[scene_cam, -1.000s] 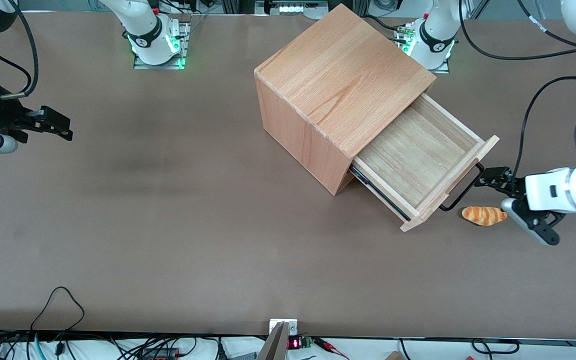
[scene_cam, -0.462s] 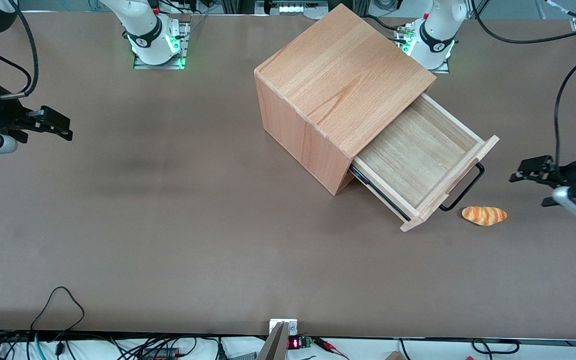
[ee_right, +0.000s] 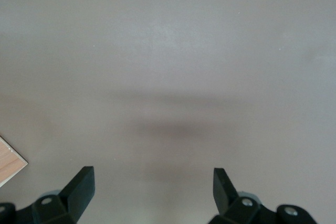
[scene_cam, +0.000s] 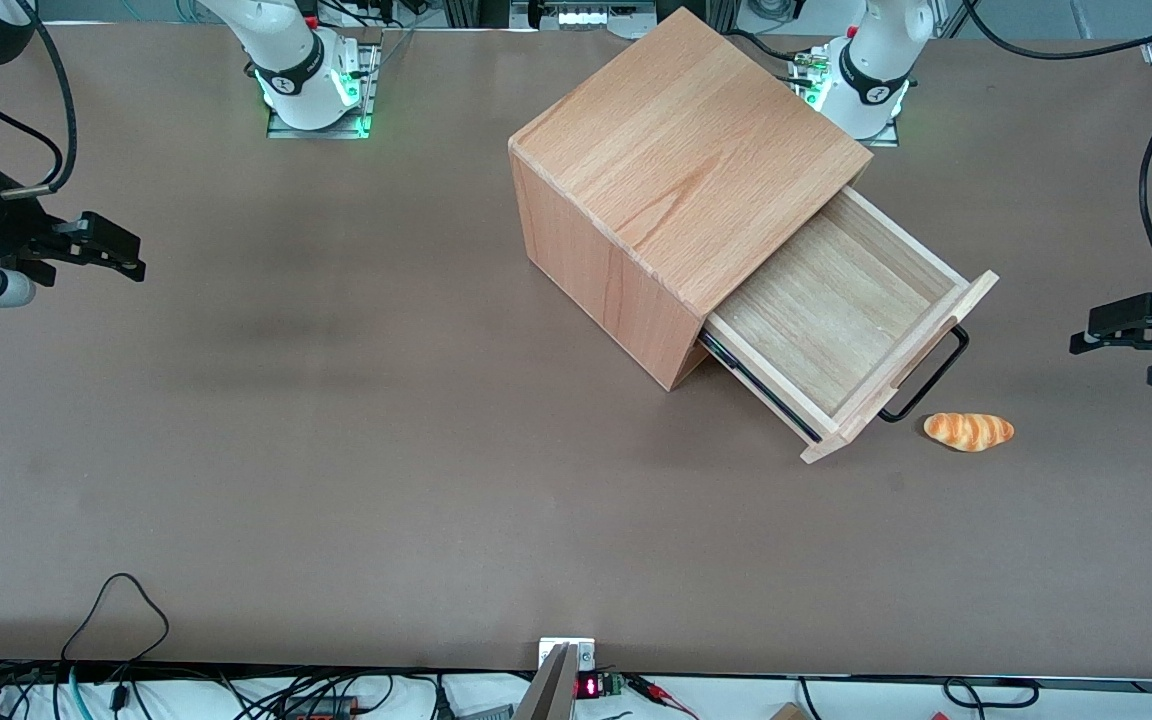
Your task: Open top drawer with left arm
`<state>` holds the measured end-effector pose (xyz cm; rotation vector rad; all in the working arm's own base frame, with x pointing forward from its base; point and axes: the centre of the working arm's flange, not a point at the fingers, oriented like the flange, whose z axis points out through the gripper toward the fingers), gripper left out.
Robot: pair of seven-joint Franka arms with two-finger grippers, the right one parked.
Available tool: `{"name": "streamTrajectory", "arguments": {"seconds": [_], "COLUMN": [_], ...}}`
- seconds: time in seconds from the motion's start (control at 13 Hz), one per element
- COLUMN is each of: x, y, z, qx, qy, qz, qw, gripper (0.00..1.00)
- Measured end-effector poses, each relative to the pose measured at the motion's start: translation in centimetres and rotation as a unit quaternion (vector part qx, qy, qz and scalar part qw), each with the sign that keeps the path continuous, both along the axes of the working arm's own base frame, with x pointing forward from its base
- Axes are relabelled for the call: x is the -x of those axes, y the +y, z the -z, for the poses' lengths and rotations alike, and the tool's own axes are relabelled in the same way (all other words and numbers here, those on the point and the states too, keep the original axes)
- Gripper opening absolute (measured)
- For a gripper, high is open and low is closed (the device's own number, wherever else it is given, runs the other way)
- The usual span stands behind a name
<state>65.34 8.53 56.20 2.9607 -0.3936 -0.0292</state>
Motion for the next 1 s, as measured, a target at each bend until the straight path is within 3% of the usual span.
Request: {"name": "streamTrajectory", "arguments": {"seconds": [0.46, 1.0], "x": [1.5, 5.6], "y": [-1.7, -5.4], "z": [-3.4, -7.1], "qx": [-0.017, -0.065], "qy": [0.008, 0.005], "qz": [-0.137, -0.157], "qw": [0.9904, 0.9855], "gripper": [1.00, 1.00]}}
